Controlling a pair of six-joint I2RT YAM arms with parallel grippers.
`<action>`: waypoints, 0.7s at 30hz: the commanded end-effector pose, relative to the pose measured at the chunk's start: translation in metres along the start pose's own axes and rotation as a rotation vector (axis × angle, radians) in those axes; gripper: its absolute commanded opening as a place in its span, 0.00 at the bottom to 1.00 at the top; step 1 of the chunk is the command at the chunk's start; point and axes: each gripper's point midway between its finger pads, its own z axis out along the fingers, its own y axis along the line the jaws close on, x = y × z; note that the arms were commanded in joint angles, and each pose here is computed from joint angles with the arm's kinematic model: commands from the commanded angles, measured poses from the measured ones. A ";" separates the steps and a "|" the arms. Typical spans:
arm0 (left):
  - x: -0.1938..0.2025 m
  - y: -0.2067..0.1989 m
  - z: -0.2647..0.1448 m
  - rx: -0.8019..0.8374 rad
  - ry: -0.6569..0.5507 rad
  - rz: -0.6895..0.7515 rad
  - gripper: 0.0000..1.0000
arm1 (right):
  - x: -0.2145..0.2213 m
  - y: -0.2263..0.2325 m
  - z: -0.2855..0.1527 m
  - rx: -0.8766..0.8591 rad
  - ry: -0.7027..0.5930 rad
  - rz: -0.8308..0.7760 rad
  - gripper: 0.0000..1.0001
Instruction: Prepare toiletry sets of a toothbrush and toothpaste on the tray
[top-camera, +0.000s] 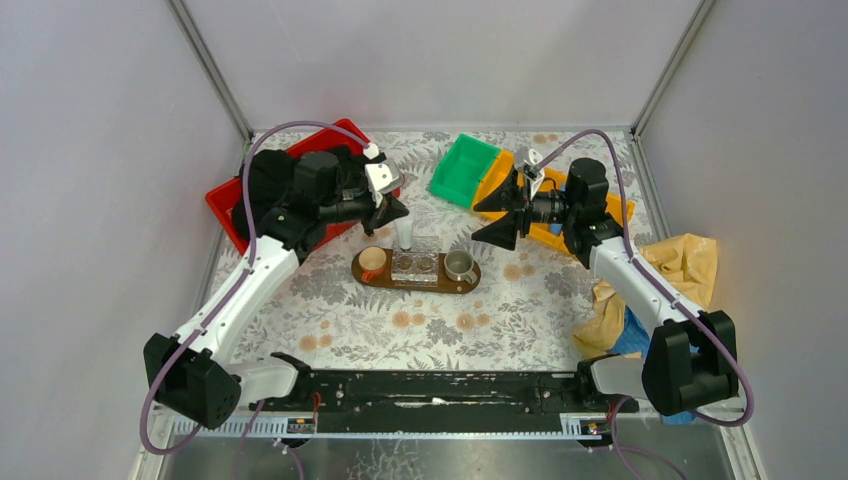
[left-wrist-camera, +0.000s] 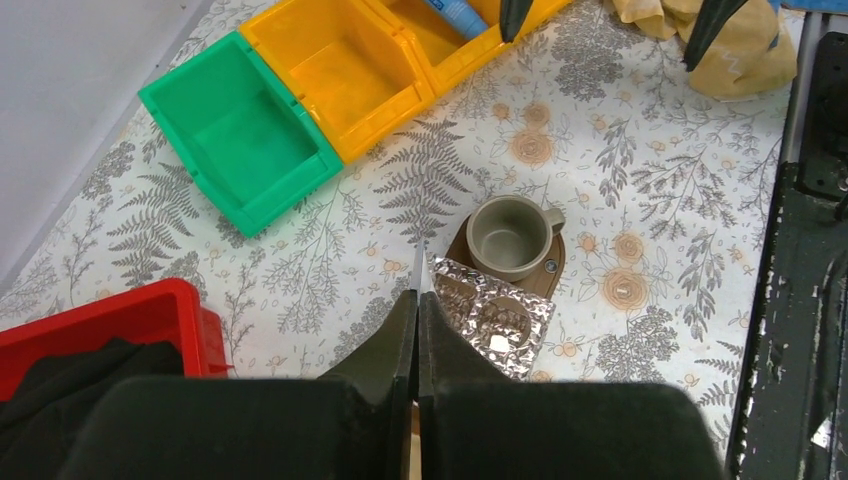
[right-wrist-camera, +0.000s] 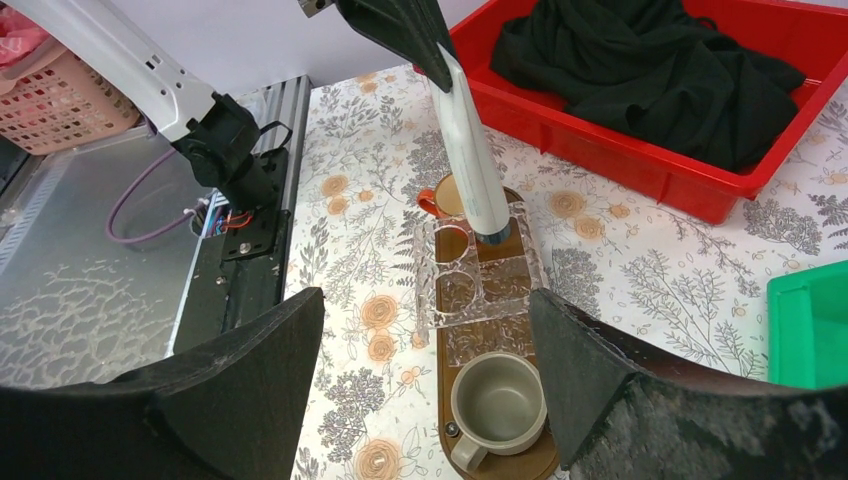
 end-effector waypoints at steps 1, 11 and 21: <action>-0.020 0.017 -0.001 -0.055 -0.079 0.072 0.00 | -0.017 0.010 -0.005 -0.027 -0.032 -0.073 0.82; -0.010 0.014 0.003 -0.031 -0.071 0.051 0.00 | -0.017 0.009 -0.007 -0.023 -0.037 -0.071 0.82; -0.011 0.005 0.000 -0.004 -0.078 0.046 0.00 | -0.017 0.008 -0.008 -0.019 -0.039 -0.069 0.82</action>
